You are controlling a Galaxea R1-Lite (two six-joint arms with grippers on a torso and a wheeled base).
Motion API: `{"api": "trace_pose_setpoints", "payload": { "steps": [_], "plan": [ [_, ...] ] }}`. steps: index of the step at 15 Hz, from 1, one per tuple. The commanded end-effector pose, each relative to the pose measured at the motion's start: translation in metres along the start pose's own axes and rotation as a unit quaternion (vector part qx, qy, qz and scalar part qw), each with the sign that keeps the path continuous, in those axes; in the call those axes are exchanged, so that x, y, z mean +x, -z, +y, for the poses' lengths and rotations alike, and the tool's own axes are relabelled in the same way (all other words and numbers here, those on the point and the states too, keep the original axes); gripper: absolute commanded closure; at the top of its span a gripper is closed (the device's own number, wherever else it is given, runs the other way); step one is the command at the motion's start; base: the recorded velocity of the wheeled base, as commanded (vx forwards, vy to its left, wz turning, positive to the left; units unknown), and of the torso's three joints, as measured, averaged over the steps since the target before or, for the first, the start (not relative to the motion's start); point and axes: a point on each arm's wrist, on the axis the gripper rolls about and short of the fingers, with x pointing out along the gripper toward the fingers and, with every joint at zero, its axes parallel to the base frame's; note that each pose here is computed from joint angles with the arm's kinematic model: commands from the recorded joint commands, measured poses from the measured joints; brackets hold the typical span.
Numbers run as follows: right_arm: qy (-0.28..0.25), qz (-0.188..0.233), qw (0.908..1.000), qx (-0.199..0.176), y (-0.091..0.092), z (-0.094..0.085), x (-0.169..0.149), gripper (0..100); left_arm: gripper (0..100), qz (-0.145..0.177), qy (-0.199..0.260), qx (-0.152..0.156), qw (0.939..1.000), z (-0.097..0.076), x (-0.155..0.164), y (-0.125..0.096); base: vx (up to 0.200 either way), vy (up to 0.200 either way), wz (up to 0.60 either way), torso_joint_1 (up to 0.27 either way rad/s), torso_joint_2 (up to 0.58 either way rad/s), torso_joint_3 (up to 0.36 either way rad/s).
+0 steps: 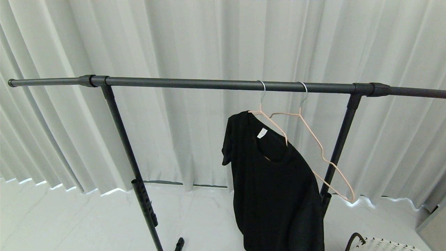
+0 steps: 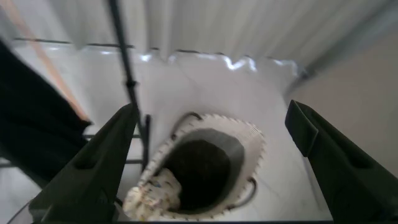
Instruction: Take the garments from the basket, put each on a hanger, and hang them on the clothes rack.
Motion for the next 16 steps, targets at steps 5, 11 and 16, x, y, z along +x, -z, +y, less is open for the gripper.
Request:
{"api": "trace_pose_setpoints", "payload": {
  "steps": [5,11,16],
  "plan": [
    [0.034,0.000,0.9994,-0.002,0.026,-0.013,-0.013,0,0,-0.008,-0.010,-0.068,0.9976,0.000,-0.002,0.003,0.000,0.000,0.00,0.000,0.00,0.000],
    [0.034,-0.006,0.9994,-0.001,0.032,-0.011,-0.009,0,0,-0.009,-0.007,-0.050,0.9987,0.000,-0.002,0.003,-0.200,0.000,0.00,0.006,0.00,0.001],
    [0.034,-0.006,0.9994,-0.001,0.034,-0.010,-0.007,0,0,-0.009,-0.007,-0.050,0.9987,0.000,-0.002,0.003,-0.200,0.000,0.00,0.000,0.00,0.003]
  ]
}}
